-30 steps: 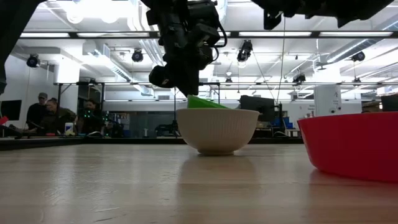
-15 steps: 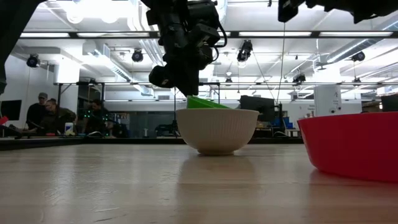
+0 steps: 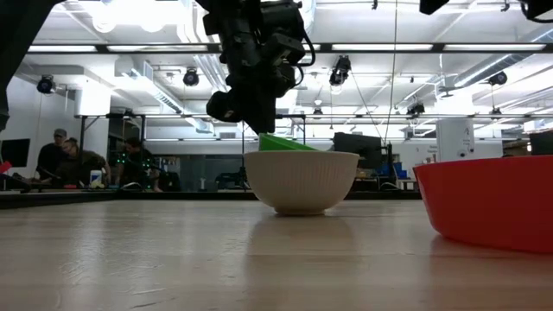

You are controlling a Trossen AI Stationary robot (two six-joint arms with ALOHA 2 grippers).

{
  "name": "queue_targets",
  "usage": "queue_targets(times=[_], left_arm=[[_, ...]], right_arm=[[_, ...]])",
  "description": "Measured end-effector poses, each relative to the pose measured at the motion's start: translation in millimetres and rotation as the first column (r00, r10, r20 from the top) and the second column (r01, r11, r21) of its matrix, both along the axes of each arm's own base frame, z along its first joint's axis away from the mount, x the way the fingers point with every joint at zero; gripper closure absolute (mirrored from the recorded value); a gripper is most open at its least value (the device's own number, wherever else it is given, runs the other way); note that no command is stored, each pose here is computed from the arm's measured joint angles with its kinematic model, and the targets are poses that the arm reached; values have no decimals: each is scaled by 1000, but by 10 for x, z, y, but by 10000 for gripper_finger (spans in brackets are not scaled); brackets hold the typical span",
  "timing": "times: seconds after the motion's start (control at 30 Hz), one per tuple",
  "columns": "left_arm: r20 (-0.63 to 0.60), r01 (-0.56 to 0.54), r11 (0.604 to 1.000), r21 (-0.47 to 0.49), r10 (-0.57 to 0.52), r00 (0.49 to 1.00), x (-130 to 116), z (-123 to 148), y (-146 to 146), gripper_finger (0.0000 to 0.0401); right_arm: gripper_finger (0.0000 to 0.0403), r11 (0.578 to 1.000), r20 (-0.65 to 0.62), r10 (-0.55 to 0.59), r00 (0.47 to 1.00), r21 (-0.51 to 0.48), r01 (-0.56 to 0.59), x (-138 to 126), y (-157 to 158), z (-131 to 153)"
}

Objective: Nest bowls inside each other
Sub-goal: Stack the green bowl on the green bowl

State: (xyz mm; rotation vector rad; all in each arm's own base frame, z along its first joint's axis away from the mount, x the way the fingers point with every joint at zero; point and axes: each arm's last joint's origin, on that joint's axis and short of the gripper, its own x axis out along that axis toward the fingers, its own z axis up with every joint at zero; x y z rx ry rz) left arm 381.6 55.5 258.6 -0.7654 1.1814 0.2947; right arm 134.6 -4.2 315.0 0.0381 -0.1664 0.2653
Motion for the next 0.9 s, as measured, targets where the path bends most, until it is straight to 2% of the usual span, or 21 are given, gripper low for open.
queue_targets(times=[0.23, 0.7, 0.9], left_arm=[[0, 0, 1000, 0, 0, 1000, 1, -1, 0, 318], [0, -2, 1000, -1, 2, 1000, 1, -2, 0, 318], [-1, -3, 1000, -2, 3, 1000, 1, -4, 0, 318]], right_arm=[[394, 1000, 39, 1, 999, 4, -1, -126, 14, -17], [394, 1000, 204, 9, 979, 15, -12, -553, 60, 109], [394, 998, 157, 16, 988, 63, -26, -655, 71, 49]])
